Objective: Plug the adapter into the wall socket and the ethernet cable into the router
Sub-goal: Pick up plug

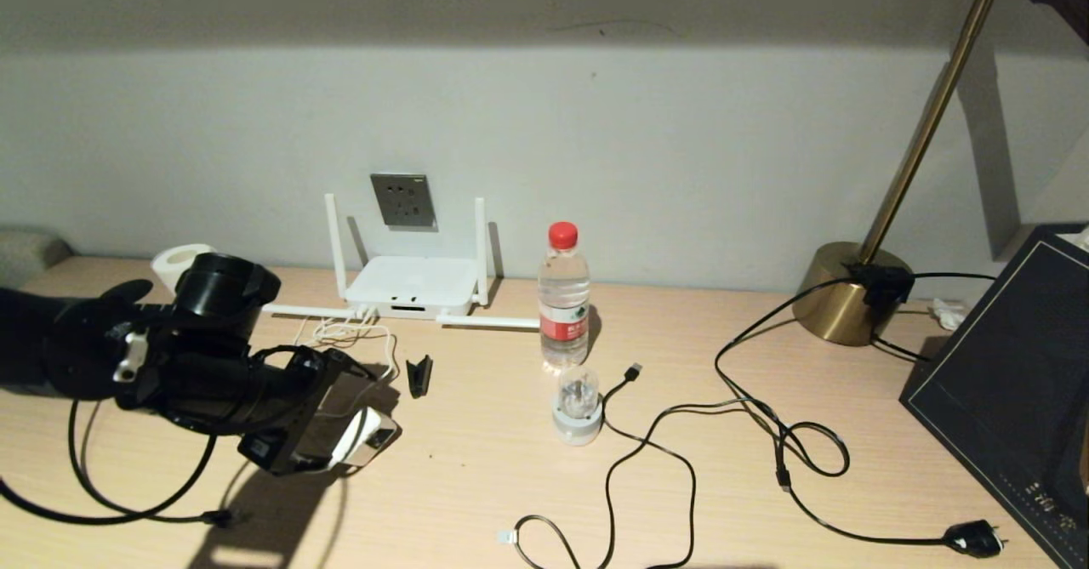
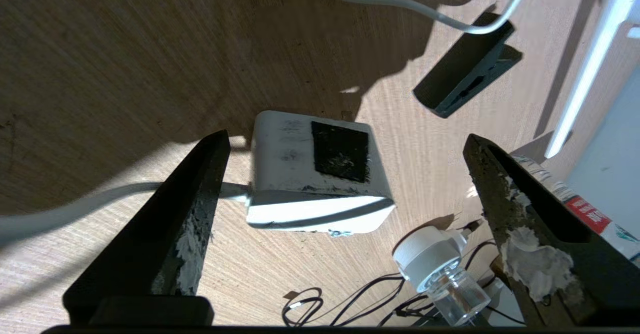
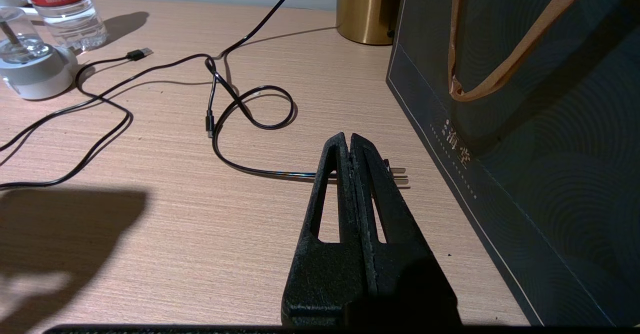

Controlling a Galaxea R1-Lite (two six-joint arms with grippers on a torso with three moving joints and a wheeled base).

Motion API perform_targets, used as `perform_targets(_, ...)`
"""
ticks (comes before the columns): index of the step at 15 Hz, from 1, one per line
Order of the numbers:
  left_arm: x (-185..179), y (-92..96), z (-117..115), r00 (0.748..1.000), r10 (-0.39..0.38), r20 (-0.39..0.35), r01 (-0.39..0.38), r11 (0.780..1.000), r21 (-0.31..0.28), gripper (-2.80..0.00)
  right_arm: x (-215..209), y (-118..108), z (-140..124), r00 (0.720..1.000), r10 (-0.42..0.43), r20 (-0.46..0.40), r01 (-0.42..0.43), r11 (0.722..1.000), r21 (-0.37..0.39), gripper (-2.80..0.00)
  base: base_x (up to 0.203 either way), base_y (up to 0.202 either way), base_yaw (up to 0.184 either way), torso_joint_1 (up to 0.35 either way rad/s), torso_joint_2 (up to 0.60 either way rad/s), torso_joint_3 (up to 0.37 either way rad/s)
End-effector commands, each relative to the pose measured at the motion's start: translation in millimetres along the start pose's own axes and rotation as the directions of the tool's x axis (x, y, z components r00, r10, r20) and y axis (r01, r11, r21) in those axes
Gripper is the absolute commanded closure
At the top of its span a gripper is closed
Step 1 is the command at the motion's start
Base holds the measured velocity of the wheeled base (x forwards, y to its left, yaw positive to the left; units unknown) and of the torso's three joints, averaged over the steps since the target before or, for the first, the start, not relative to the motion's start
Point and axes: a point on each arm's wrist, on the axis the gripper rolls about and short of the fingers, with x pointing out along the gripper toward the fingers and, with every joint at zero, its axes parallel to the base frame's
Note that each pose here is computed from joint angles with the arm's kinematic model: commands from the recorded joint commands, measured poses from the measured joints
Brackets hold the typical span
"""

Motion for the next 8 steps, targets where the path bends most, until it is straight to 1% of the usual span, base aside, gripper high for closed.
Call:
perform_targets(1,0.0,-2.0,0.7,1.0,-0.005,0.0,0.005,1.0,-0.006,-2.8,0.7,0.0,-2.9,1.0,0.001,-0.01,-0.001,1.0,0.0,0.0,0.0,0.0,0.0,0.0,0.0,0.0)
perform_targets(8,-1.6,-11.5,4.4,0.999,-0.035,0.01,0.035,0.999,0.002,-2.8,0.7,0.0,-2.9,1.0,0.001,-0.01,-0.001,1.0,0.0,0.0,0.0,0.0,0.0,0.0,0.0,0.0)
